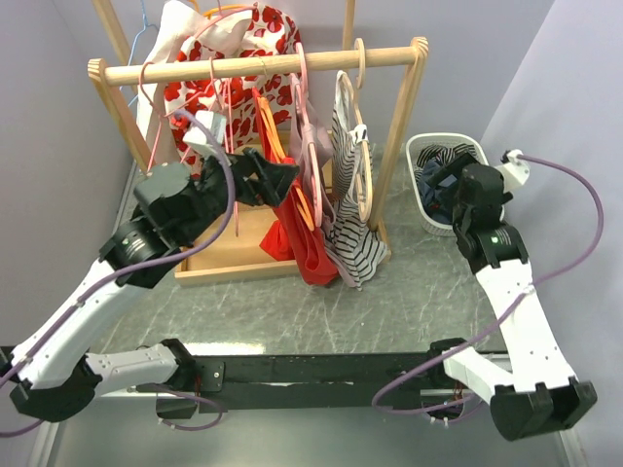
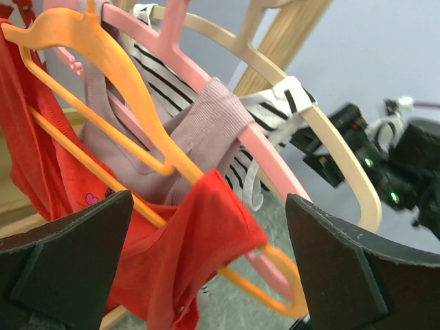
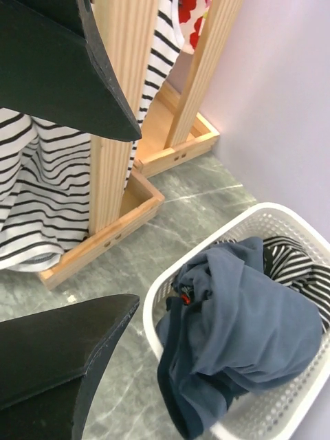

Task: Remove the tank top from the hanger
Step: Place the tank top in the bin.

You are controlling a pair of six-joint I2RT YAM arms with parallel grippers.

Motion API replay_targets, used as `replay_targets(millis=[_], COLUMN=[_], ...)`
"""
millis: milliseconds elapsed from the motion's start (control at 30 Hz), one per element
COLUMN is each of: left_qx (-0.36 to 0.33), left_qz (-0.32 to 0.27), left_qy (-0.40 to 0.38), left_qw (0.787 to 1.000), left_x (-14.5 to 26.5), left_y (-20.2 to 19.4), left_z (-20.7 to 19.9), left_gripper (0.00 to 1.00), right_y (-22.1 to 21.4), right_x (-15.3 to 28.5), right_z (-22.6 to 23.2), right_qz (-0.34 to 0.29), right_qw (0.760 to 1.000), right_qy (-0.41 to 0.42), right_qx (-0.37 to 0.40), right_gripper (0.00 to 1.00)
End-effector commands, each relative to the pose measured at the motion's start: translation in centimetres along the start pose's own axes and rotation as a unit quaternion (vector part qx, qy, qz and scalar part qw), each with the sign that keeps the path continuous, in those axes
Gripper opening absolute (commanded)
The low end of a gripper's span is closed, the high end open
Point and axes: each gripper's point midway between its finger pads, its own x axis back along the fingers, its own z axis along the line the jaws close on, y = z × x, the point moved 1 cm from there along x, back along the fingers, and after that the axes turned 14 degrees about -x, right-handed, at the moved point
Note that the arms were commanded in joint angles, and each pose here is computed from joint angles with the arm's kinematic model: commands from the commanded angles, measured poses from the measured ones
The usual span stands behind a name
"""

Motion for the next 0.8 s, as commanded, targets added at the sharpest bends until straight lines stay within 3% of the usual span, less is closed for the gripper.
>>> replay_targets(millis=[0, 233, 467, 767], left_qx=[0.037, 0.003, -0.06, 0.0], left_qz=[-0.042, -0.01, 0.024, -0.042], left_qy=[0.029, 0.068, 0.178, 0.145], left_qw=[0.998, 0.998, 0.982, 0.988], left_x=[-0.3, -1.3, -0.8, 2.2], left_y=[3.1, 1.8, -0.7, 1.5], left_z=[-0.2, -2.4, -2.2, -1.9], left_gripper=[0.99, 0.99, 0.99, 0.99], right_y=[0.3, -0.5, -1.7, -2.7], right_x=[1.4, 2.1, 2.2, 1.5], right_z=[-1.7, -2.0, -1.1, -1.9], right_qz=[-0.009, 0.006, 0.041, 0.052], right_qw=[1.0, 1.0, 0.999, 0.999], right_qy=[-0.012, 0.0, 0.026, 0.012], right_qx=[-0.001, -0.005, -0.021, 0.003], right_gripper=[1.0, 1.0, 1.0, 1.0])
